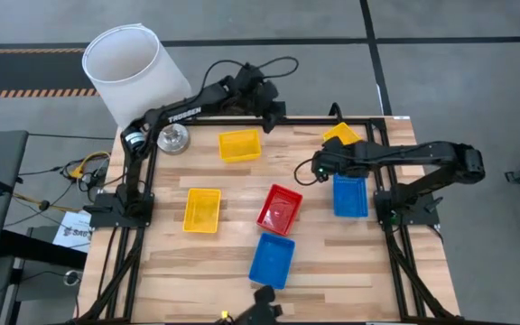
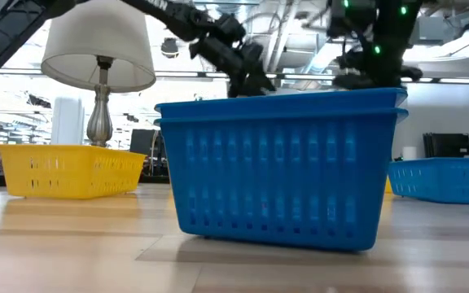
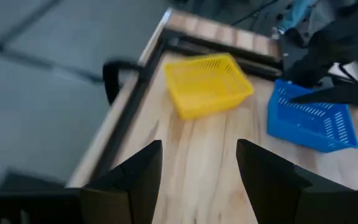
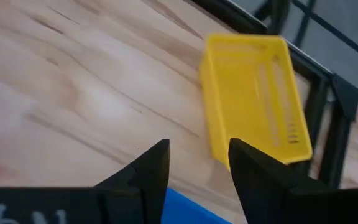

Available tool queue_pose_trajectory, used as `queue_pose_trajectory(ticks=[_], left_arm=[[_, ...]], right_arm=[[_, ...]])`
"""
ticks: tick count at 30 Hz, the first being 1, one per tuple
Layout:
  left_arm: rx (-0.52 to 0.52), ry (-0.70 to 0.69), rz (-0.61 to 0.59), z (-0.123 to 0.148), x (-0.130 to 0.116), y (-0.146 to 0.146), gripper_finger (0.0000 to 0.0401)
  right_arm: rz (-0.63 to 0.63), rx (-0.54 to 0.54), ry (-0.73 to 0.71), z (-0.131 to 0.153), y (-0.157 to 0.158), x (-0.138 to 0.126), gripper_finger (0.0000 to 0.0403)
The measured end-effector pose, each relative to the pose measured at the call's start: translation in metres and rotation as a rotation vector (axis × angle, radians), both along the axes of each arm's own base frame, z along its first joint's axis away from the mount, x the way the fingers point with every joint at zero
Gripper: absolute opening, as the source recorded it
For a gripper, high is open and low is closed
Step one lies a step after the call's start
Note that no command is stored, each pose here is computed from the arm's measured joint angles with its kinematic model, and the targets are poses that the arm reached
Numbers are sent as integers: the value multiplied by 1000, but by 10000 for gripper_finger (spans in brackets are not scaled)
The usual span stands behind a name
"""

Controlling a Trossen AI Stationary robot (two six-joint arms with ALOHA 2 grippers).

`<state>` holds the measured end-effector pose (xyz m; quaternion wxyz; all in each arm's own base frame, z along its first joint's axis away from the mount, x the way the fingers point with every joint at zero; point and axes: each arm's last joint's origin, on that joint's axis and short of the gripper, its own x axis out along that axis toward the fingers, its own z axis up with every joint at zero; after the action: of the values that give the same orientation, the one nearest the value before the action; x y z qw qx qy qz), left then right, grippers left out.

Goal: Stack baskets by color
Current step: Stack the top right yellow basket on top of the top left yellow basket

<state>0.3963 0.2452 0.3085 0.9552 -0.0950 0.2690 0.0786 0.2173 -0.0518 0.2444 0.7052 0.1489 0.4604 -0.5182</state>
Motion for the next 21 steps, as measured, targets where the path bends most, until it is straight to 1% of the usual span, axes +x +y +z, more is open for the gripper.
queue_pose_trajectory(ticks=[2,4,6,9,12,15,18,21], left_arm=[[60,-14,-44,8,5,-7,194],[69,-23,-74,10,10,-16,194],[32,-32,-120,10,15,-25,194],[-72,-71,-197,17,16,-38,194],[-138,-100,-231,32,11,-50,194],[-158,-83,-236,45,2,-61,194],[-144,-65,-250,59,-9,-73,194],[-128,-43,-243,74,-22,-85,194]], right_arm=[[-14,21,31,-8,0,-5,186],[-17,20,55,-10,1,-7,183],[-44,-5,73,-14,-5,-10,179],[-126,-41,82,-19,-23,-17,172],[-182,-50,65,-24,-44,-22,165],[-179,-42,11,-33,-64,-23,160],[-128,6,-54,-41,-77,-24,158],[-119,3,-93,-48,-86,-27,158]])
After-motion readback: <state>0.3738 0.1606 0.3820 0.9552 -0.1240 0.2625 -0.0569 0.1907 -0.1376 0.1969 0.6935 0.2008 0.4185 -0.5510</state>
